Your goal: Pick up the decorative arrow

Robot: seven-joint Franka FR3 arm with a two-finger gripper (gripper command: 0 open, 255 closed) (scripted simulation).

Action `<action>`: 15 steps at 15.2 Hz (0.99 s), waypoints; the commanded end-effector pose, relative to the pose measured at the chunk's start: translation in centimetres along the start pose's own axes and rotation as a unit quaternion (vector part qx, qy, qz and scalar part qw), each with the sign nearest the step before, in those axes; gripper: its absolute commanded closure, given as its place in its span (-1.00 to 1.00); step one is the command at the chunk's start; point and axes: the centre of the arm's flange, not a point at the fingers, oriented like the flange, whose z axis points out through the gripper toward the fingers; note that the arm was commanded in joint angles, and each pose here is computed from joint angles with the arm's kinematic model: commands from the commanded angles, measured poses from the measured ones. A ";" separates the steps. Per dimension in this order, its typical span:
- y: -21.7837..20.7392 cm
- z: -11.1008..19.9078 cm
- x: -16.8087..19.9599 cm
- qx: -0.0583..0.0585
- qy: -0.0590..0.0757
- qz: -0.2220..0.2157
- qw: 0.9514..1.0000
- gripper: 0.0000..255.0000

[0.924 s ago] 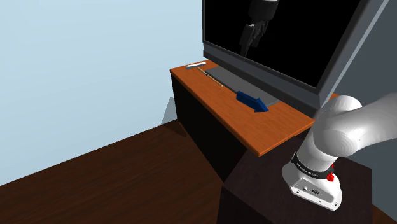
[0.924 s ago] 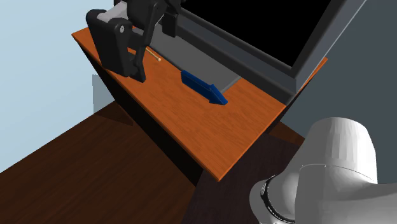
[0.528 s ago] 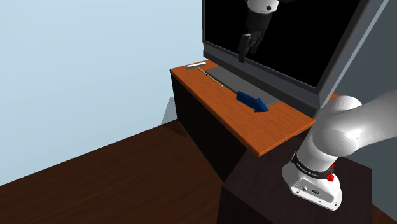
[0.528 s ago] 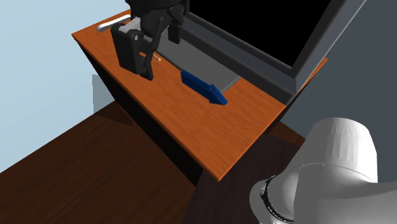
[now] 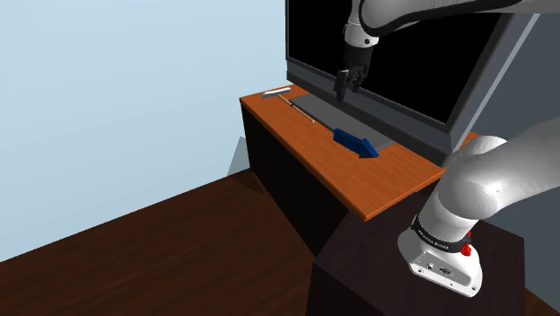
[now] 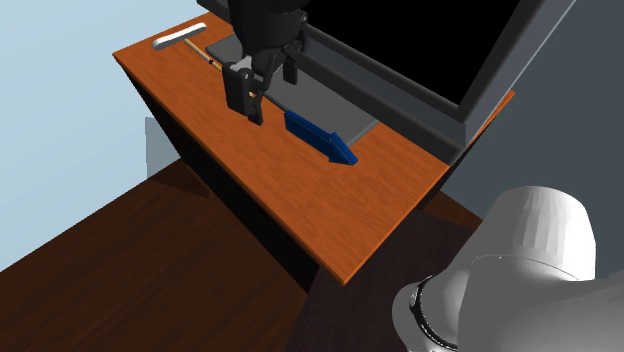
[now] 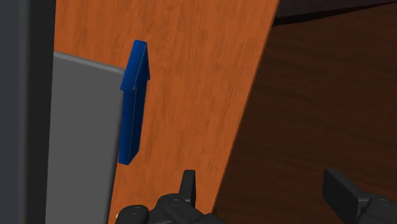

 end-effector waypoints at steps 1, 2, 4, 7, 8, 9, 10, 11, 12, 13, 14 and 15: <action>1.8 2.0 0.6 0.003 -0.009 0.010 1.000 -1.00; 2.6 3.1 0.9 0.005 -0.014 0.015 1.000 -1.00; 4.3 5.2 1.5 0.008 -0.024 0.025 0.999 -1.00; 6.8 8.4 2.2 0.013 -0.039 0.040 0.998 -1.00; 7.7 9.5 2.4 0.014 -0.043 0.044 0.998 -1.00; 8.5 10.6 2.6 0.016 -0.048 0.049 0.997 -1.00; 9.3 11.7 2.7 0.017 -0.053 0.054 0.997 -1.00; 10.1 12.8 2.9 0.019 -0.058 0.059 0.996 -1.00; 11.0 13.9 3.0 0.020 -0.063 0.064 0.996 -1.00; 11.8 15.0 3.1 0.022 -0.068 0.069 0.995 -1.00; 12.6 16.1 3.2 0.023 -0.072 0.074 0.994 -1.00; 13.4 17.2 3.2 0.025 -0.077 0.079 0.994 -1.00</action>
